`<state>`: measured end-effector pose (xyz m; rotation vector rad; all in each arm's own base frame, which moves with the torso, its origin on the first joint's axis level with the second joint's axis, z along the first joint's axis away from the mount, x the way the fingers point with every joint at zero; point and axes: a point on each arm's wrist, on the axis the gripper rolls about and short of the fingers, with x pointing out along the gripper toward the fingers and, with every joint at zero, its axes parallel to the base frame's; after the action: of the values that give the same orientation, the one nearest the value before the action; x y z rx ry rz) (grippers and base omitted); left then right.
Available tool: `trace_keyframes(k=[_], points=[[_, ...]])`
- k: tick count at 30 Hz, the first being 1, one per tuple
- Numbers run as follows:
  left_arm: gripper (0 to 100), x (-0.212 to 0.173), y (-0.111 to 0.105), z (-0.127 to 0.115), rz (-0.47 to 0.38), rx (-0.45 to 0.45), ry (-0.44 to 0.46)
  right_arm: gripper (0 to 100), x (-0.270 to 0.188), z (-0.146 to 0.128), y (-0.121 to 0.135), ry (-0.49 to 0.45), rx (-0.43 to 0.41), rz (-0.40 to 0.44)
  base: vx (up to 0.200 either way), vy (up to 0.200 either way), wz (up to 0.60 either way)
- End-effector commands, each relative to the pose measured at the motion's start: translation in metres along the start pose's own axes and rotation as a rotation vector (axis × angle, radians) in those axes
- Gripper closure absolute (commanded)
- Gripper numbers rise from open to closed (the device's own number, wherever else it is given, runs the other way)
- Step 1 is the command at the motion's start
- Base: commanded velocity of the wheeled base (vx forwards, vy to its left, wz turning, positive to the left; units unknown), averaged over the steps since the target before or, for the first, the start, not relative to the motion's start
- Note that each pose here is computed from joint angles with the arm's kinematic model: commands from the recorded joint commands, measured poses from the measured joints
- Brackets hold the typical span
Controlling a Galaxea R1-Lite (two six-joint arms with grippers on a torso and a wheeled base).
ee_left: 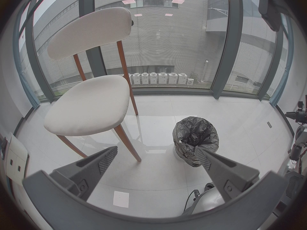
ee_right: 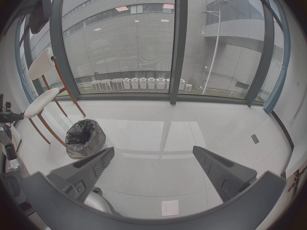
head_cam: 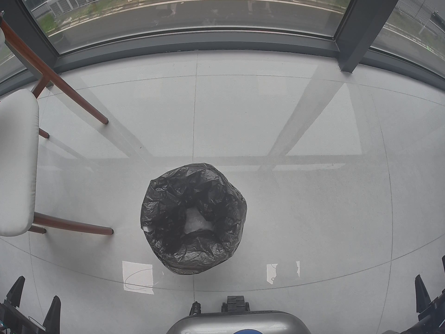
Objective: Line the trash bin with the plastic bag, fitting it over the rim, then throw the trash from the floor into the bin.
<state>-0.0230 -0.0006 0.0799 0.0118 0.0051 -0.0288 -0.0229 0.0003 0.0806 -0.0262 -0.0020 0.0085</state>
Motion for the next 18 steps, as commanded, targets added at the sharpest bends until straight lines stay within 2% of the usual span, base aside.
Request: trace_keyframes(k=[1,18], points=[[0,0.0001,-0.0001,-0.0048,0.000,0.000,0.001,0,0.0001,-0.0051,0.0001,0.002,0.000,0.001,0.000,0.000,0.00],[0,0.0001,-0.0001,-0.0048,0.000,0.000,0.001,0,0.0001,-0.0051,0.0001,0.002,-0.001,0.001,0.000,0.000,0.00]])
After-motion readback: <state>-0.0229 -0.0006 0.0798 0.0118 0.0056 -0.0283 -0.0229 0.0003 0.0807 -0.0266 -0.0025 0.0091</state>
